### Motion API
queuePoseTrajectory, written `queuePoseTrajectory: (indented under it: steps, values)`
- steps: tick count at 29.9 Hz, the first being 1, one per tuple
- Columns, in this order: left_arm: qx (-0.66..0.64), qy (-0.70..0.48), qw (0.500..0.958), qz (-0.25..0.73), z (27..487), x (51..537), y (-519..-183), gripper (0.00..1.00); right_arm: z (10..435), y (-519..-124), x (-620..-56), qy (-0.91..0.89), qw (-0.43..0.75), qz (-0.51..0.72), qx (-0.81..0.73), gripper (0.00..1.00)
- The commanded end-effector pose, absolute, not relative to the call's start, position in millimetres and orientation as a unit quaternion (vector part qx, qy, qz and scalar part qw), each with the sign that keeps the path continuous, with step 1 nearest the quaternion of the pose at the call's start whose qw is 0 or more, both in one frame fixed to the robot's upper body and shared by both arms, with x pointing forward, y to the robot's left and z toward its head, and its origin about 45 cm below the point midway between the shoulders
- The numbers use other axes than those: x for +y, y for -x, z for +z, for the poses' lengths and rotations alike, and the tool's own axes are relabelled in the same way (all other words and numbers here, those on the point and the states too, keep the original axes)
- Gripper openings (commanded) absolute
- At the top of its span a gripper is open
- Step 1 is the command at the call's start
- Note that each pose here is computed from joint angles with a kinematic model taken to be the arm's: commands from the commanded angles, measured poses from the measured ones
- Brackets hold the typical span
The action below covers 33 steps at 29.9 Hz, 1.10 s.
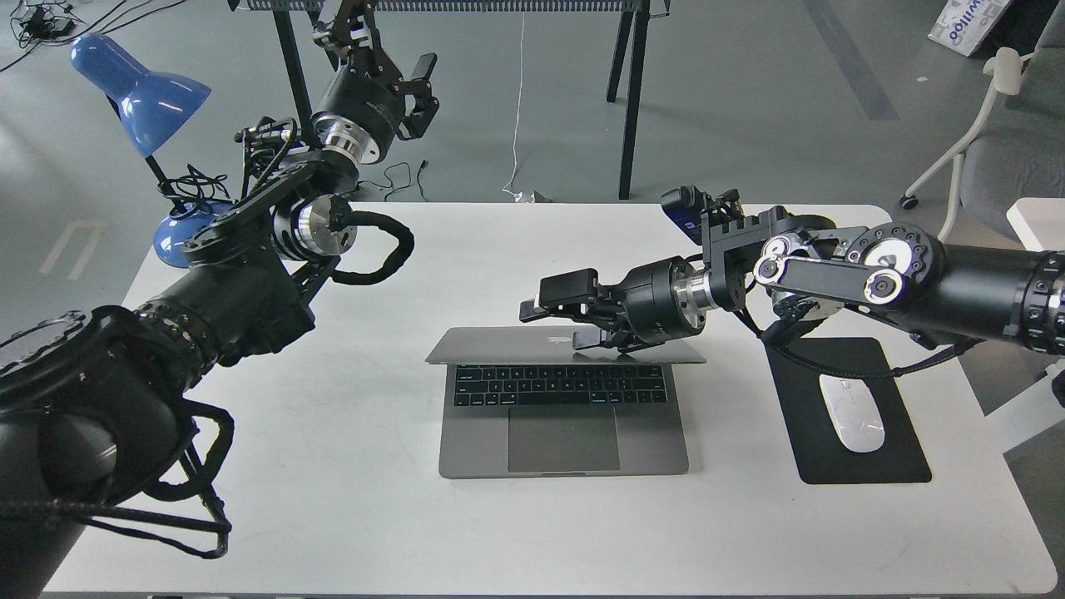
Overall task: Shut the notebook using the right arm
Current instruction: 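Press the screen down onto the keyboard with the right gripper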
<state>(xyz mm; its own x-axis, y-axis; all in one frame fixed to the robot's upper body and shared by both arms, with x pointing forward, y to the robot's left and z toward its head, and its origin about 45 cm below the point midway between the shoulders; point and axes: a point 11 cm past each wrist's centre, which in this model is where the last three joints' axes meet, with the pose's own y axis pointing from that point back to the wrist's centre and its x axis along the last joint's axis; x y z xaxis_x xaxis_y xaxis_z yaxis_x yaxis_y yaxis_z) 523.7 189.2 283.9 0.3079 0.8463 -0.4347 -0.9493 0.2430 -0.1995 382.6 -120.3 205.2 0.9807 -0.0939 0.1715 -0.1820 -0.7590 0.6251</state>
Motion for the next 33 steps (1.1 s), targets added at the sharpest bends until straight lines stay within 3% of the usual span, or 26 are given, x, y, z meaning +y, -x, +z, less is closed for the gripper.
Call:
queuePoseTrajectory:
  steps: [1,33]
  values:
    - [0.119,0.216,0.779,0.576,283.9,189.1,-523.6,1.00,192.0,-375.6,-124.2,-0.932,0.352,0.057,-0.065,1.00]
    - [0.119,0.217,0.779,0.576,284.7,188.9,-523.9,1.00,116.4,-338.7,-152.2,-0.910,0.410,0.033,-0.062,1.00]
